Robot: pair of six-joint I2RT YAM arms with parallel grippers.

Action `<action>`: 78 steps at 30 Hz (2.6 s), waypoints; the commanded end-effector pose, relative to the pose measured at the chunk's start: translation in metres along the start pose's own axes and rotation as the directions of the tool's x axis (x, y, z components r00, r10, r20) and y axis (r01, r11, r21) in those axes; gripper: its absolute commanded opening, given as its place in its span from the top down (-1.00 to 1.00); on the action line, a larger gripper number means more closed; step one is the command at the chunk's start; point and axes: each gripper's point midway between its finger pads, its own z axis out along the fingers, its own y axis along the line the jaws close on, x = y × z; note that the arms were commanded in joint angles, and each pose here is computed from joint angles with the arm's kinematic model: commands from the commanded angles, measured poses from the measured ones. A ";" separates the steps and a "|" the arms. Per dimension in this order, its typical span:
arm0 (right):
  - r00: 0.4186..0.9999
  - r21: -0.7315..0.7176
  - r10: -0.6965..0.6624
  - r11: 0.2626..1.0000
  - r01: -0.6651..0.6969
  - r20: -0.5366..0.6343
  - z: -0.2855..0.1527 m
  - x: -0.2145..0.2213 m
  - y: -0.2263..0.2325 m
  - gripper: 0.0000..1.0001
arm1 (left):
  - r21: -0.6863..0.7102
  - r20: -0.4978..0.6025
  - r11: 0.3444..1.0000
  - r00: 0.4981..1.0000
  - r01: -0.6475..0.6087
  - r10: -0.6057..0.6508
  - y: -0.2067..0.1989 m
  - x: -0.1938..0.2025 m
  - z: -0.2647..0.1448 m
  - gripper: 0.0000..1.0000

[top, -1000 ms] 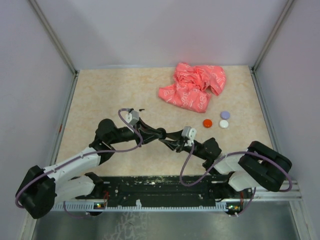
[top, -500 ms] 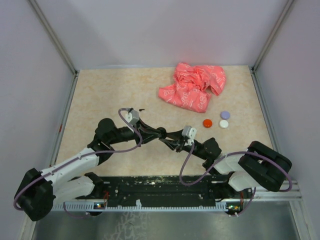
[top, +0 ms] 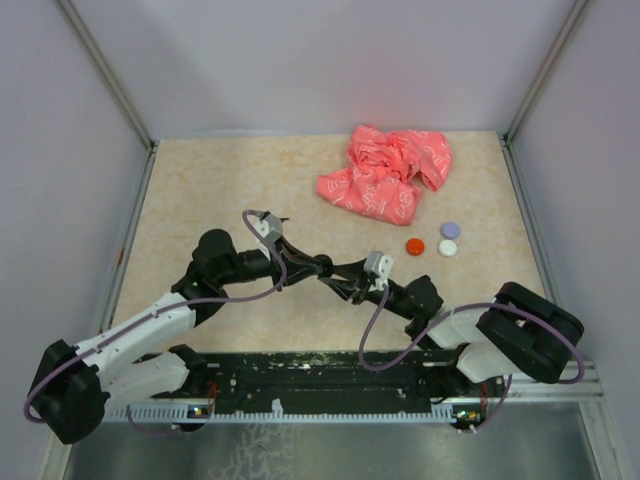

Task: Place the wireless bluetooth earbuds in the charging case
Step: Place the earbud in the charging case.

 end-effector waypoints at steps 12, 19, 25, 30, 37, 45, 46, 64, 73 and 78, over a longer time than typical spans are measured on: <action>0.980 -0.065 -0.041 0.996 0.054 0.196 0.006 -0.054 0.013 1.00 | -0.118 -0.057 0.992 0.997 0.051 -0.058 0.018 0.005 -0.004 0.63; 0.979 -0.070 -0.035 0.996 0.050 0.203 0.006 -0.056 0.014 1.00 | -0.095 -0.075 0.995 0.996 0.038 -0.045 0.015 0.009 -0.004 0.59; 0.979 -0.078 -0.031 0.996 0.048 0.203 0.006 -0.056 0.015 1.00 | -0.097 -0.075 0.995 0.997 0.013 -0.020 0.016 0.004 -0.004 0.62; 0.979 -0.077 -0.031 0.996 0.047 0.203 0.005 -0.056 0.015 1.00 | -0.105 -0.095 0.994 0.995 0.006 -0.016 0.017 0.002 -0.005 0.64; 0.979 -0.085 -0.030 0.995 0.048 0.201 0.006 -0.056 0.016 1.00 | -0.088 -0.111 0.996 0.994 0.014 -0.024 0.015 0.004 -0.004 0.58; 0.982 -0.094 -0.024 0.995 0.042 0.185 0.008 -0.049 0.017 1.00 | 0.013 -0.128 1.000 0.992 -0.008 0.010 0.004 0.002 0.002 0.31; 0.983 -0.094 -0.025 0.995 0.043 0.183 0.008 -0.049 0.017 1.00 | 0.020 -0.128 1.000 0.992 -0.012 0.014 0.003 0.002 0.003 0.28; 0.989 -0.136 -0.015 0.990 0.035 0.146 0.013 -0.038 0.023 1.00 | 0.086 -0.142 0.990 0.982 -0.109 0.121 -0.001 -0.011 0.007 0.04; 0.991 -0.144 -0.015 0.989 0.035 0.135 0.013 -0.034 0.024 1.00 | 0.049 -0.080 0.986 0.983 -0.159 0.163 0.000 -0.017 0.001 0.00; 0.991 -0.144 -0.017 0.989 0.036 0.131 0.013 -0.033 0.024 1.00 | 0.014 -0.077 0.988 0.985 -0.152 0.153 0.005 -0.019 0.001 -0.02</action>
